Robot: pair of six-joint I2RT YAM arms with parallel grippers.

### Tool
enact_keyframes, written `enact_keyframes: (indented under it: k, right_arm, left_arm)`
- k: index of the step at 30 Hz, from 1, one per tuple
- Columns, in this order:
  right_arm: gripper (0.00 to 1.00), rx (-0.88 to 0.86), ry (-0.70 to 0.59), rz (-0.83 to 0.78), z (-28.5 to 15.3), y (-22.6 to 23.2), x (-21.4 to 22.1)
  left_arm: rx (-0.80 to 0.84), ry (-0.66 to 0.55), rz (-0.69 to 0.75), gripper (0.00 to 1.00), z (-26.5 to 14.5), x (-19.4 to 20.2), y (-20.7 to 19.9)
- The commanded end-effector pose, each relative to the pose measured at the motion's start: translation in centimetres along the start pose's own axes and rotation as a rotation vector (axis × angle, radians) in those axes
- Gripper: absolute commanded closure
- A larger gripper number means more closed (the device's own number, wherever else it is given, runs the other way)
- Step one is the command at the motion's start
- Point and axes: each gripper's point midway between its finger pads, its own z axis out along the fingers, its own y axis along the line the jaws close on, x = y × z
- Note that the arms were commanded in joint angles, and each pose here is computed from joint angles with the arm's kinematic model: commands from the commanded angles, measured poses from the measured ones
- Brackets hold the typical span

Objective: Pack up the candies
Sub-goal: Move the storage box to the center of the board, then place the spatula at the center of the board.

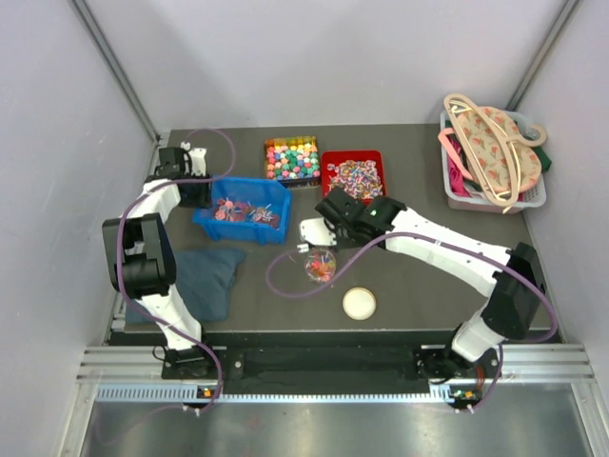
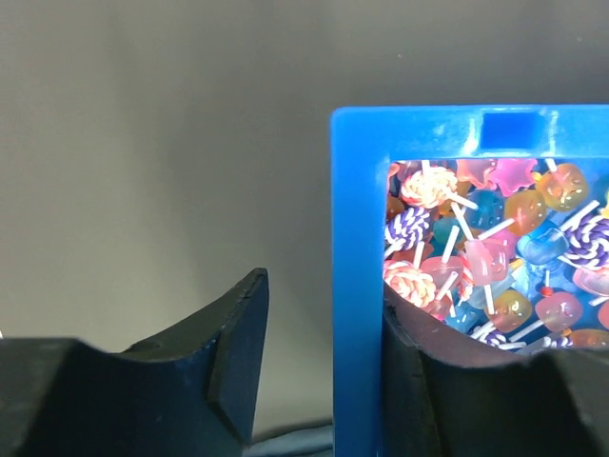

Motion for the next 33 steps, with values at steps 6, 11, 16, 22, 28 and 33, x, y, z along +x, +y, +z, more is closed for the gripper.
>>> enact_keyframes:
  k: [6,11,16,22,28,33]
  right_arm:
    - [1.00,0.279,-0.199,0.148,-2.2,-10.4,-6.5]
    - [1.00,0.312,-0.193,0.245,-0.1,-13.5,-8.4]
    - [1.00,0.280,-0.194,0.408,1.0,-14.3,-5.9]
    - [1.00,0.325,-0.161,0.667,1.6,-14.2,1.1]
    - [1.00,0.410,-0.112,0.926,2.9,-14.0,8.2]
    - [1.00,0.454,-0.063,1.082,4.8,-13.2,12.3]
  left_arm:
    - [0.044,-0.141,0.035,0.46,-3.0,-4.5,-0.5]
    - [0.010,-0.141,0.049,0.44,-2.9,-4.8,0.2]
    - [-0.024,-0.131,0.060,0.45,-2.6,-5.0,1.6]
    - [-0.034,-0.127,0.059,0.44,-2.4,-5.1,2.8]
    - [-0.062,-0.133,0.059,0.44,-2.4,-5.8,4.0]
    - [-0.096,-0.136,0.052,0.44,-2.4,-6.3,5.3]
